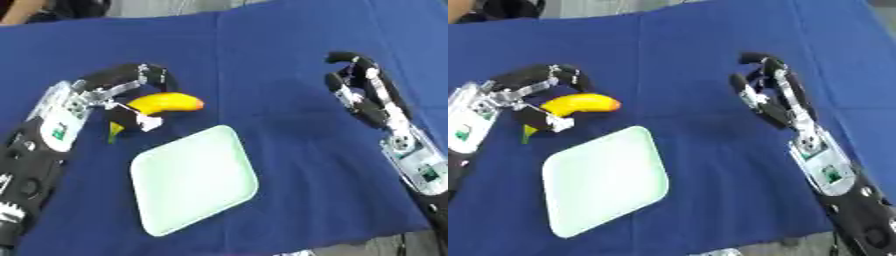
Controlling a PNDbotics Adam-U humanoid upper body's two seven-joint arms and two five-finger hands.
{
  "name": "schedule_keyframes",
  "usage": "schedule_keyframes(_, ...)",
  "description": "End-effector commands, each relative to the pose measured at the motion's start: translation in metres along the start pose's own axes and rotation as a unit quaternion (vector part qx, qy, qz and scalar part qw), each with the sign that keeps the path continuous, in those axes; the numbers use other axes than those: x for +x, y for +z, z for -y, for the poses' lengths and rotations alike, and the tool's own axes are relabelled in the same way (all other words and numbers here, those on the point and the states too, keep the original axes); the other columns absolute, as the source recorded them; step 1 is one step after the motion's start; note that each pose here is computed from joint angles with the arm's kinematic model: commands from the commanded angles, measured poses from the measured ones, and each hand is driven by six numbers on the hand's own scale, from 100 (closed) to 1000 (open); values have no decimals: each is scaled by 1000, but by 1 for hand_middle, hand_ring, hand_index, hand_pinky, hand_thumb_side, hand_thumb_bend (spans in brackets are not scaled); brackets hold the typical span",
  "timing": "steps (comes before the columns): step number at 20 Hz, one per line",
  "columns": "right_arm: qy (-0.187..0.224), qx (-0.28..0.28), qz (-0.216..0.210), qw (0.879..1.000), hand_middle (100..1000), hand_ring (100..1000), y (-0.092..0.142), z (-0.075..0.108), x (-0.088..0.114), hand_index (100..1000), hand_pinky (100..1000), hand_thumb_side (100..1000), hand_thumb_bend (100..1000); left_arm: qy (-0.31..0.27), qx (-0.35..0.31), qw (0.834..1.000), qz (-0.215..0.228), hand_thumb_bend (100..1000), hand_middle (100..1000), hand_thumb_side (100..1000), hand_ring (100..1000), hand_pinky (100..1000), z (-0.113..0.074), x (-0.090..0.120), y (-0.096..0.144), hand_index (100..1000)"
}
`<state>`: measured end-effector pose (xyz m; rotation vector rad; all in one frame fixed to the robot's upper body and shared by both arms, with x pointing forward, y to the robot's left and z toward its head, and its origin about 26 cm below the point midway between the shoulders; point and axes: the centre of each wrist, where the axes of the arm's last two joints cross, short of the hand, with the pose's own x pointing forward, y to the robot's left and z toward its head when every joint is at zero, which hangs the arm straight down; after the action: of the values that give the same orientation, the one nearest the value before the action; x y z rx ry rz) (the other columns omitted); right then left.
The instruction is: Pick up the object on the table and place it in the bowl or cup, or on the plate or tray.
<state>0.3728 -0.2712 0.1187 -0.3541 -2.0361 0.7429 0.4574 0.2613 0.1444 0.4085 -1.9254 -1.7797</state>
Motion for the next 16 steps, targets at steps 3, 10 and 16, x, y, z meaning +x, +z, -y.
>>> schedule_keyframes(3,2,-1,18,1000,749,558,-7,6,8,852,351,777,505,-59,-69,994,66,100,694,439,626,625,-14,-2,-3,807)
schedule_keyframes(10,1,0,21,1000,750,559,-8,6,9,853,352,774,505,-78,-71,993,56,100,554,260,447,335,-10,-2,-5,759)
schedule_keyframes(16,1,0,20,1000,751,560,-8,6,8,854,353,774,505,-99,-62,992,47,100,333,245,115,100,-9,-2,-2,641)
